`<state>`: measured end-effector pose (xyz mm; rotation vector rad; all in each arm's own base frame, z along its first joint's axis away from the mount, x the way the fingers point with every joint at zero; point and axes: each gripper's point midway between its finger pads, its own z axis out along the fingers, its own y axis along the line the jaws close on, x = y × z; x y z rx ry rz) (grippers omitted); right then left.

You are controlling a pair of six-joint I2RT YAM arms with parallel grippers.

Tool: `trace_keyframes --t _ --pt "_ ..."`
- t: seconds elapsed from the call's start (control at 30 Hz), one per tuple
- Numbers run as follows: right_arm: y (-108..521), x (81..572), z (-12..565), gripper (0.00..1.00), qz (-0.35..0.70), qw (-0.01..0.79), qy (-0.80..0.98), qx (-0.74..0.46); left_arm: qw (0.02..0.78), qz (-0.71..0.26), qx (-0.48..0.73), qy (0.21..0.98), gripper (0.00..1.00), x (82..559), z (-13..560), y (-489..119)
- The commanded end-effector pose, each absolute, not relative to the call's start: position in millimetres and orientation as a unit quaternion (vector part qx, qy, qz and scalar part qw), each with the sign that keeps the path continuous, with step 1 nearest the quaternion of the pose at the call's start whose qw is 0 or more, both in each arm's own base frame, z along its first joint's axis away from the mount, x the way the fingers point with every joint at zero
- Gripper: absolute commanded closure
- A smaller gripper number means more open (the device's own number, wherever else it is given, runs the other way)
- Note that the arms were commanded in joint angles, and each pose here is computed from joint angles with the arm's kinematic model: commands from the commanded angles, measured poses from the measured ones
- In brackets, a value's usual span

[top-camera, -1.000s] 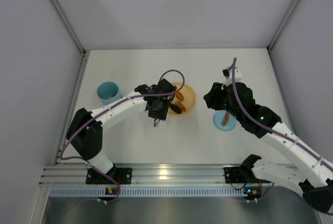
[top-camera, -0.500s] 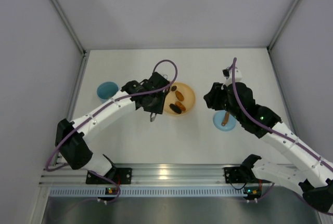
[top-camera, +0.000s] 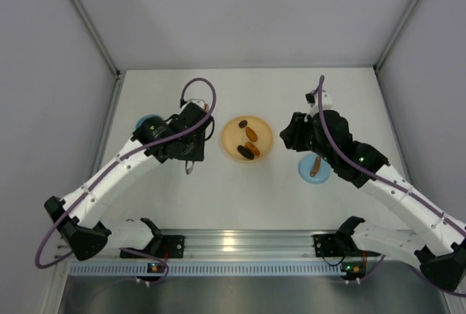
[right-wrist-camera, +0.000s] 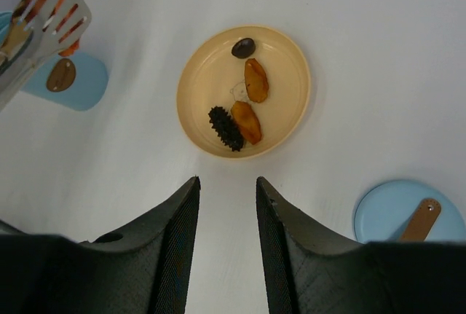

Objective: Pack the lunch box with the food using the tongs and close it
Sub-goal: Place the fake food in the packing box.

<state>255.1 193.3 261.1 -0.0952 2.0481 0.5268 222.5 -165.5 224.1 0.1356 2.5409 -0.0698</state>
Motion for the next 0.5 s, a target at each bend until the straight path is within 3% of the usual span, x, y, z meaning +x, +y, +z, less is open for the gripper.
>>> trace_keyframes --t 0.0,0.47 --pt "205.6 257.9 287.2 0.64 0.243 0.507 0.825 -0.053 0.315 0.009 0.011 0.949 0.66 206.4 245.2 -128.0" --pt "226.1 259.2 286.7 0.64 0.276 0.493 0.822 -0.072 0.308 0.09 -0.065 0.945 0.61 177.5 244.1 -62.2"
